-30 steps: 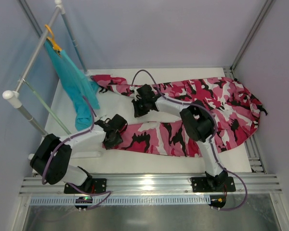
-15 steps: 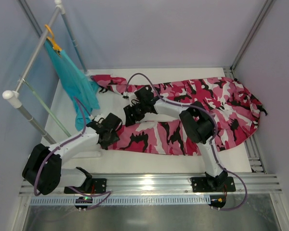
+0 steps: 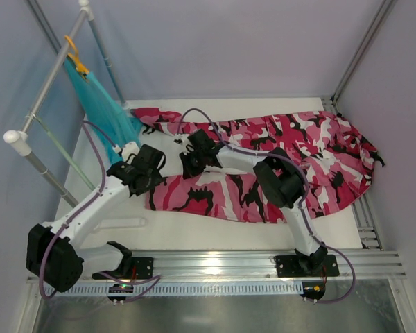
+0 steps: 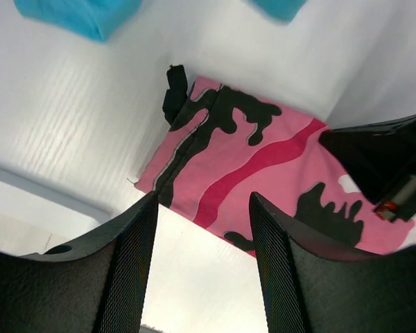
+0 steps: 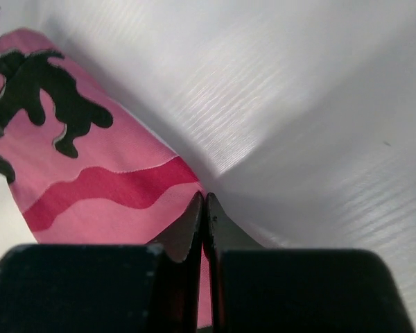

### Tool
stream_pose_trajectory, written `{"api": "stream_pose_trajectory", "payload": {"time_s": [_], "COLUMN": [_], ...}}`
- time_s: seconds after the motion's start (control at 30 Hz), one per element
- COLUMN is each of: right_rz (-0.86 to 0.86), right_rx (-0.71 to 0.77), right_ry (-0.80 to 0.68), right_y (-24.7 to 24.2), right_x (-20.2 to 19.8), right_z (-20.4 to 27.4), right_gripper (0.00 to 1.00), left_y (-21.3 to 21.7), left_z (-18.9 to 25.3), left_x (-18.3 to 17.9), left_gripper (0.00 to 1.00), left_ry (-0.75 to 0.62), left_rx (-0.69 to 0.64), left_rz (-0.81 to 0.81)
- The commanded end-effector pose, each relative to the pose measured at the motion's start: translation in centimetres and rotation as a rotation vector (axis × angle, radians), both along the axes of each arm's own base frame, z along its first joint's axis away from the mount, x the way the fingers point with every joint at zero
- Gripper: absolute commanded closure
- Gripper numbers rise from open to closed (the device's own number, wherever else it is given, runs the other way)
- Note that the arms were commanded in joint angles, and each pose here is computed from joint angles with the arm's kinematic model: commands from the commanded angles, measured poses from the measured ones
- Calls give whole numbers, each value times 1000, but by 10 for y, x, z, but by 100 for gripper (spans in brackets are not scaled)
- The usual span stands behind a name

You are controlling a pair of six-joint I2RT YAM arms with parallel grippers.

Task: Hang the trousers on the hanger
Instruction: Fold the trousers

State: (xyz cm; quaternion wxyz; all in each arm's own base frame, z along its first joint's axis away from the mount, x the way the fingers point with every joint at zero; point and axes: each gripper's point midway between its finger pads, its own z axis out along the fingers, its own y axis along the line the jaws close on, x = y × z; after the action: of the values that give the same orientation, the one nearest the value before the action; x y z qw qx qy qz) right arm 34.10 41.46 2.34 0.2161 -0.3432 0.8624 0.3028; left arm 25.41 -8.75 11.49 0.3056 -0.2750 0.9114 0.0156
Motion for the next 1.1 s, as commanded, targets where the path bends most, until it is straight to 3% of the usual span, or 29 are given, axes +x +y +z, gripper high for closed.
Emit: {"api": "stream_pose_trajectory", "payload": {"time_s": [0.0,0.13,0.27,0.37,0.7,0.77,0.8,0.83,0.9,1.0,1.03,1.07], "right_rz": [-260,-406,-528,-561,-643,-639,-663,-687,-734,-962,-1087,-1175], "right_rx": [64,163,70,94,144,140,143,113,163,92,9,-41], "right_ry": [-87,-173,-212,-242,-227,-174,-157,-140,-133,2,76,56], "right_y": [9,13,-10,-22,-5,-1,-5,-18,-36,-107,-149,-176], "right_x": [42,44,44,38,73,69,67,61,60,64,58,58], "right_z": [37,86,56,45,65,72,76,66,93,95,81,79], "right_gripper": [96,96,96,96,96,79,62,58,53,49,49,49], "left_y": [21,22,19,19,-2,-11,-15,-22,-36,-58,-63,-69], "left_z": [39,51,43,30,3,5,5,3,3,-12,-17,-33], "left_x": [13,22,24,21,29,36,39,40,50,61,63,62], "left_gripper": [44,43,42,42,43,43,43,43,43,43,43,43], "left_ry": [-88,-124,-106,-83,-39,-43,-44,-34,-67,-49,-36,11], "left_rx": [95,72,60,63,-9,-39,-52,-78,-129,-169,-170,-153], "left_rz": [21,31,26,22,-19,-38,-44,-58,-80,-117,-122,-137]}}
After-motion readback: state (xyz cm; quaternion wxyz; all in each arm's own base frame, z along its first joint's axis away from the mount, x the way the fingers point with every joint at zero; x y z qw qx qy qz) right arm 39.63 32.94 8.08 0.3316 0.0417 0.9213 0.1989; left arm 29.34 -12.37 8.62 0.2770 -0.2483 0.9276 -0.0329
